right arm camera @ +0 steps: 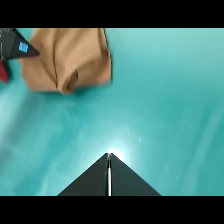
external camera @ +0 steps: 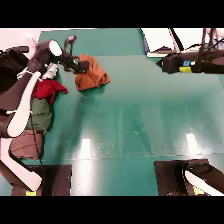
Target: Fold the shirts.
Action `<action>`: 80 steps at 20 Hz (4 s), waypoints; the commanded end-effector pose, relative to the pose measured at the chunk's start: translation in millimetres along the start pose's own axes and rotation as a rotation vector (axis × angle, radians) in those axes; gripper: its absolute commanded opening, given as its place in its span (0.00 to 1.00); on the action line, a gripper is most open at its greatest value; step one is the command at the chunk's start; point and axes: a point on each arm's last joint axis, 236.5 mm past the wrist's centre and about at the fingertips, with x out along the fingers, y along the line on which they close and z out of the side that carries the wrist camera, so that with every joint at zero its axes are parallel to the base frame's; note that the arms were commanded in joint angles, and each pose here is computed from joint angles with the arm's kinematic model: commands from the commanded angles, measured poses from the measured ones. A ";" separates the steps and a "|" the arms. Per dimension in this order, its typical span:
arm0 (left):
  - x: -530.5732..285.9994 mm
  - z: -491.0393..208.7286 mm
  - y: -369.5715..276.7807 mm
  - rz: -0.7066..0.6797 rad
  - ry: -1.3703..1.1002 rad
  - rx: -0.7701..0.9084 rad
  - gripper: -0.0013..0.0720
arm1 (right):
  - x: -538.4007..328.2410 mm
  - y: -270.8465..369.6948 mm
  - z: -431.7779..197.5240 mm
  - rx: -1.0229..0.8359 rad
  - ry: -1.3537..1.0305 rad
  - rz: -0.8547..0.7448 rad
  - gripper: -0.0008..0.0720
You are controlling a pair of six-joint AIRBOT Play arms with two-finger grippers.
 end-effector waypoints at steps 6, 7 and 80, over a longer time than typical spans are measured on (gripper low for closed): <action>-315.5 77.3 -101.4 -0.023 -0.631 0.268 0.05 | -105.4 16.3 124.5 -0.060 -0.376 -0.022 0.03; -334.5 67.9 -120.7 -0.053 -0.655 0.305 0.05 | -117.6 15.1 135.2 -0.065 -0.407 -0.034 0.03; -126.5 -16.8 11.3 -0.051 -0.156 0.055 0.05 | 49.3 -139.9 -237.3 0.216 0.649 -0.222 0.03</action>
